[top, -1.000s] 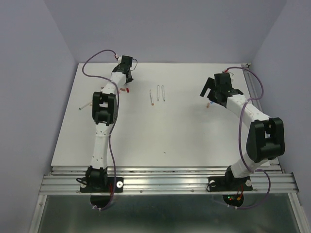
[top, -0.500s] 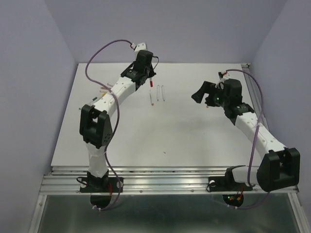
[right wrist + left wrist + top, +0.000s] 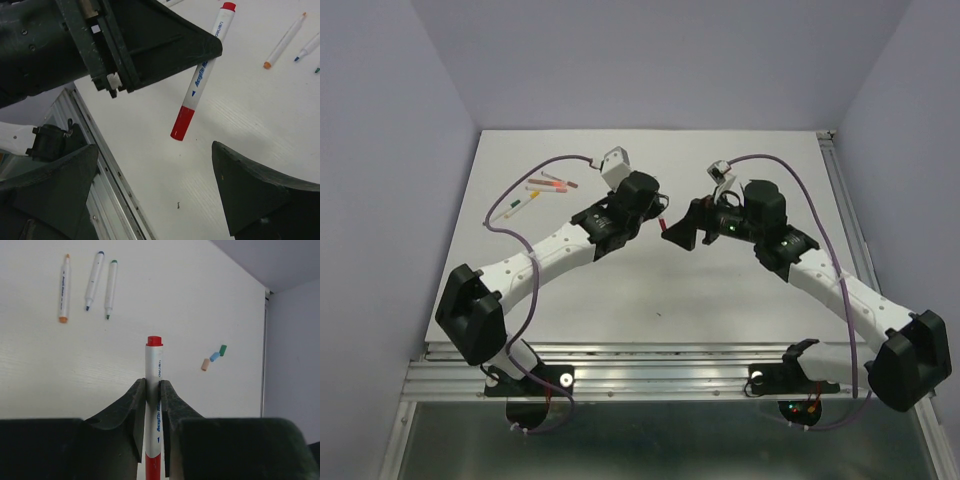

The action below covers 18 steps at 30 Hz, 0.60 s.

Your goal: Open the pen caps

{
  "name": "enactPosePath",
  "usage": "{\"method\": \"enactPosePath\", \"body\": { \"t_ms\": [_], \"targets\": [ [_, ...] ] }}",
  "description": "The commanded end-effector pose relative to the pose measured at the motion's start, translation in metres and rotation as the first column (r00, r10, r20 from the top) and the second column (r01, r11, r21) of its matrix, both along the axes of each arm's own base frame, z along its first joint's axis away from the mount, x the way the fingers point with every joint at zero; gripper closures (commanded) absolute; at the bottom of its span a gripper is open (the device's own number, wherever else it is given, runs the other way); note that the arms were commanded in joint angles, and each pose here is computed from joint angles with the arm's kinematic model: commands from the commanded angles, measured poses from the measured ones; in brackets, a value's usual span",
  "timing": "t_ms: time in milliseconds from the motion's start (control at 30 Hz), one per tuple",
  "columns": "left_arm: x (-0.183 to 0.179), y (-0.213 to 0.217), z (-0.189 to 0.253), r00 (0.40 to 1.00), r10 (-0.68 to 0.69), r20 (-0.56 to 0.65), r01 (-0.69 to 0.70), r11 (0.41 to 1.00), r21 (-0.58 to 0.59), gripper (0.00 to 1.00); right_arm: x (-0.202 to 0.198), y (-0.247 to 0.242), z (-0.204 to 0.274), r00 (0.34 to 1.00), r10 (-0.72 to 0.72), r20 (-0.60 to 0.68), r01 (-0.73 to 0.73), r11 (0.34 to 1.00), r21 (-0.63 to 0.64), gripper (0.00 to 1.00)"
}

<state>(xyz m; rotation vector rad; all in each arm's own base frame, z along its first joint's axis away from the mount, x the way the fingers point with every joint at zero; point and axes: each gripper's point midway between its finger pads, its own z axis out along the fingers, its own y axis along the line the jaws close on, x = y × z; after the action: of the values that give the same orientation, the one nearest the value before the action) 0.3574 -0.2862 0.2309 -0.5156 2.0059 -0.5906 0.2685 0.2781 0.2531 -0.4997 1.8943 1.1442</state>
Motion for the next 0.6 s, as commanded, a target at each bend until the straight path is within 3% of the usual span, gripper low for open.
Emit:
{"method": "enactPosePath", "body": {
  "t_ms": [0, 233, 333, 567],
  "targets": [
    [-0.006, 0.003, 0.05, 0.988, 0.123, 0.094, -0.111, 0.986, -0.125, 1.0, 0.002, 0.011, 0.028, 0.998, -0.023, 0.056, 0.021, 0.999, 0.042, 0.0],
    [-0.013, -0.011, 0.058, 0.988, 0.11, 0.105, -0.096, 0.987, -0.129, 1.0, 0.019, 0.011, 0.015, 0.99, -0.143, 0.006, 0.143, 0.989, -0.03, 0.0],
    [-0.014, -0.014, 0.057, 0.989, 0.108, 0.103, -0.094, 0.987, -0.129, 1.0, 0.021, 0.012, 0.01, 0.988, -0.151, -0.015, 0.15, 0.988, -0.043, 0.05],
    [-0.015, -0.018, 0.059, 0.989, 0.103, 0.107, -0.089, 0.988, -0.129, 1.0, 0.021, 0.02, 0.005, 0.989, -0.142, -0.045, 0.139, 0.989, -0.045, 0.32]
  ]
}}
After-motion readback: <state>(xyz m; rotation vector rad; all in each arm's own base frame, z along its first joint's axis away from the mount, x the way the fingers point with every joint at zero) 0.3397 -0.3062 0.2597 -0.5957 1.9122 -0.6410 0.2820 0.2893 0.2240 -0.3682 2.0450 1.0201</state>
